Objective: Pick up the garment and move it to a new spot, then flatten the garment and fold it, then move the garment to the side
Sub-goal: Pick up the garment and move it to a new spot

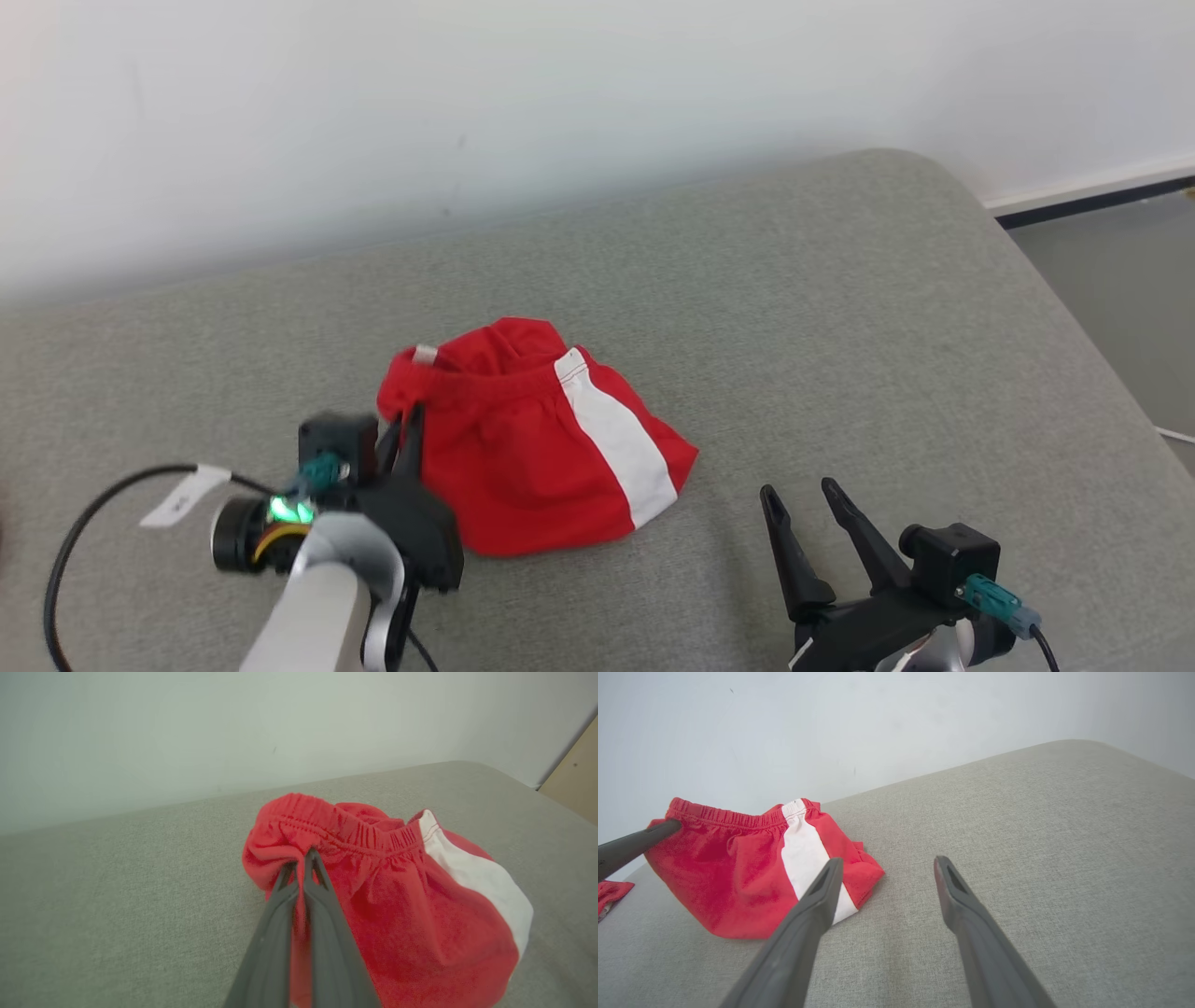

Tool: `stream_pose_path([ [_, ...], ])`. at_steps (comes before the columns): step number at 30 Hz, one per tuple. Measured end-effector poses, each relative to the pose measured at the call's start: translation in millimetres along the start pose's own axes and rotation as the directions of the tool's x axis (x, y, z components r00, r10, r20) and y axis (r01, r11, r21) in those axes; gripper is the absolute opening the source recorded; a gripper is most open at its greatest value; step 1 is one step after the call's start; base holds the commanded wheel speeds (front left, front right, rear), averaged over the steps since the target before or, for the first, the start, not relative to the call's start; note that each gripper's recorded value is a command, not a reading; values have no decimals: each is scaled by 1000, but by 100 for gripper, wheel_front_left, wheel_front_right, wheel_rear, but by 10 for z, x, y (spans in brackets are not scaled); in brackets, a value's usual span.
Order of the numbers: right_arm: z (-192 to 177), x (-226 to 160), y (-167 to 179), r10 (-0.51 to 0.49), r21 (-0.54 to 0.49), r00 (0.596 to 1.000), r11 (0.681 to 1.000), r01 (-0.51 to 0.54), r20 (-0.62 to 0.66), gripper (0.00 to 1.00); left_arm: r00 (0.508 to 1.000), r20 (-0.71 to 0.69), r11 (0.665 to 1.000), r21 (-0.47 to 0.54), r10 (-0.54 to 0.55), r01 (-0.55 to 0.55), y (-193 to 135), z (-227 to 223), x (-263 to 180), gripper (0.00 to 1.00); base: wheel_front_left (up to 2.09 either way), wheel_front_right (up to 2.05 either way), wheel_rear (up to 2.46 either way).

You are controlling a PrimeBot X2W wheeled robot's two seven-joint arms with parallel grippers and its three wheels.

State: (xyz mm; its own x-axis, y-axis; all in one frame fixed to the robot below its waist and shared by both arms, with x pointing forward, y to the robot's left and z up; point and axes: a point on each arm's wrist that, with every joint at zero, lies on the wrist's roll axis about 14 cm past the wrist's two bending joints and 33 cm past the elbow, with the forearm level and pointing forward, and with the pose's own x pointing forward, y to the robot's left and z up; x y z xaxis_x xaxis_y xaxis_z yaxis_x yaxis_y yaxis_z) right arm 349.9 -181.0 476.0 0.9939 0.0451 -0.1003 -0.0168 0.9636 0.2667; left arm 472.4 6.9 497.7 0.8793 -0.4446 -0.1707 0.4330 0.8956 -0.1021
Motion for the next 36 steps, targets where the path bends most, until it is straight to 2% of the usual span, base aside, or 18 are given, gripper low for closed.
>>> stream_pose_path([
  [1, -9, 13, 27, 8, 0, 1000, 1000, -8, -3, 100, 1000, -7, 1000, -6, 12, -12, 42, -78, -37, 47, 0, 0, 0],
  [2, -21, 25, 51, 16, 0, 1000, 1000, -16, -7, 100, 1000, -17, 999, -22, 24, -24, 77, -162, -81, 100, 0, 0, 0],
  [5, -39, 62, 129, 41, 1, 999, 999, -41, -13, 100, 998, -34, 996, -71, 51, -53, 174, -367, -229, 100, 0, 0, 0],
  [10, -43, 117, 202, 64, 8, 998, 998, -64, -12, 100, 996, 37, 986, -146, 83, -76, 331, -385, -454, 100, 0, 0, 0],
  [19, 27, 201, 217, 70, 14, 997, 997, -70, 31, 100, 958, 183, 971, -132, 221, -199, 807, -187, -988, 100, 0, 0, 0],
  [24, 102, 223, 205, 68, -2, 994, 998, -68, 88, 100, 889, 329, 947, -151, 318, -283, 965, 131, -1503, 100, 0, 0, 0],
  [29, 103, 187, 227, 78, -37, 991, 996, -75, 105, 100, 878, 351, 946, -130, 325, -298, 900, 103, -1826, 100, 0, 0, 0],
  [36, 125, 114, 235, 89, -87, 989, 993, -79, 121, 100, 892, 273, 933, -107, 361, -344, 923, -203, -2026, 100, 0, 0, 0],
])
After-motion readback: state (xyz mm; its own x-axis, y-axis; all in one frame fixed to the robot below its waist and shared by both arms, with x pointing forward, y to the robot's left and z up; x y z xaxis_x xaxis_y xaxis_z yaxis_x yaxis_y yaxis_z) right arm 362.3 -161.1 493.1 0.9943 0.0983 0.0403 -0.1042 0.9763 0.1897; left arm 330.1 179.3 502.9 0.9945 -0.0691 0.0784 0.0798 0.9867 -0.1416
